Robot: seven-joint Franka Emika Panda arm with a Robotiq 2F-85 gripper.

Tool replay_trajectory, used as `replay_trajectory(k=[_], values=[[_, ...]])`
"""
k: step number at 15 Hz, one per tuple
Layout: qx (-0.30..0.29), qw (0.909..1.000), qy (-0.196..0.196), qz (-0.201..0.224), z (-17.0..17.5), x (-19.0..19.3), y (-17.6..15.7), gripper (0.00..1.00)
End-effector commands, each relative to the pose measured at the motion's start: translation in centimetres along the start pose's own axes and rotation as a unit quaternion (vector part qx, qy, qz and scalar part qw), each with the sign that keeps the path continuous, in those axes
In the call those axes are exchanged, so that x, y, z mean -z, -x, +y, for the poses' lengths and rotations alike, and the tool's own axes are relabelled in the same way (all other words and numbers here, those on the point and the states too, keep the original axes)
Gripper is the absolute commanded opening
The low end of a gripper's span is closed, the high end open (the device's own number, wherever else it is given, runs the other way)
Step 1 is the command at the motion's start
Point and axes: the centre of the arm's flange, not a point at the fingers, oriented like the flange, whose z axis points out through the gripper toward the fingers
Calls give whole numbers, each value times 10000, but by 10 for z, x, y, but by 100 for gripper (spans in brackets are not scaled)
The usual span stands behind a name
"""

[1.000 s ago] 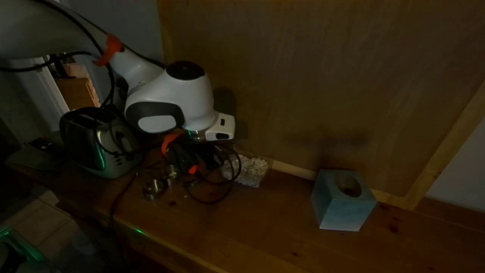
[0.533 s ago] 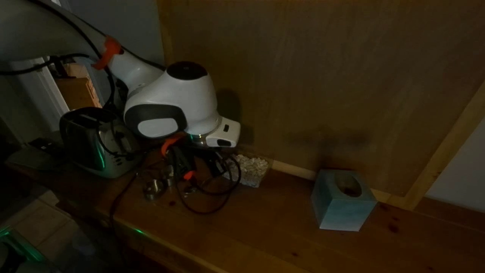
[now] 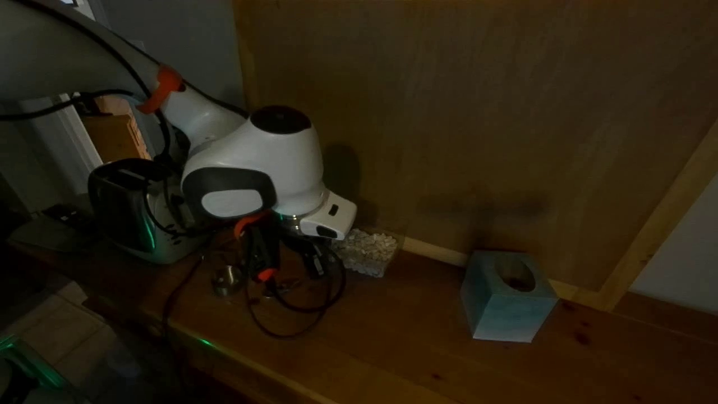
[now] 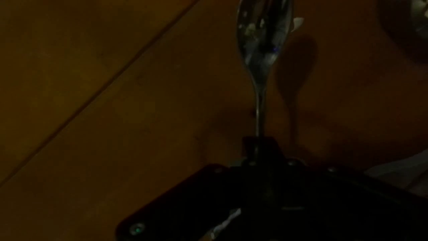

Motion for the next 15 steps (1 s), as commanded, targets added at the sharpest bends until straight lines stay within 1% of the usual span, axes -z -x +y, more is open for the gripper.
replay_trajectory(k=[1,6,11,12,13,15], values=[[-221,9993,91,-294,-5,-16,7,2],[-458,9976,136,-508,-5,-42,8,2],[-542,9963,131,-647,-6,-54,8,3],[-534,9963,121,-659,-6,-54,8,34],[-540,9965,132,-627,-6,-52,7,35],[-523,9967,148,-601,-8,-49,8,47]])
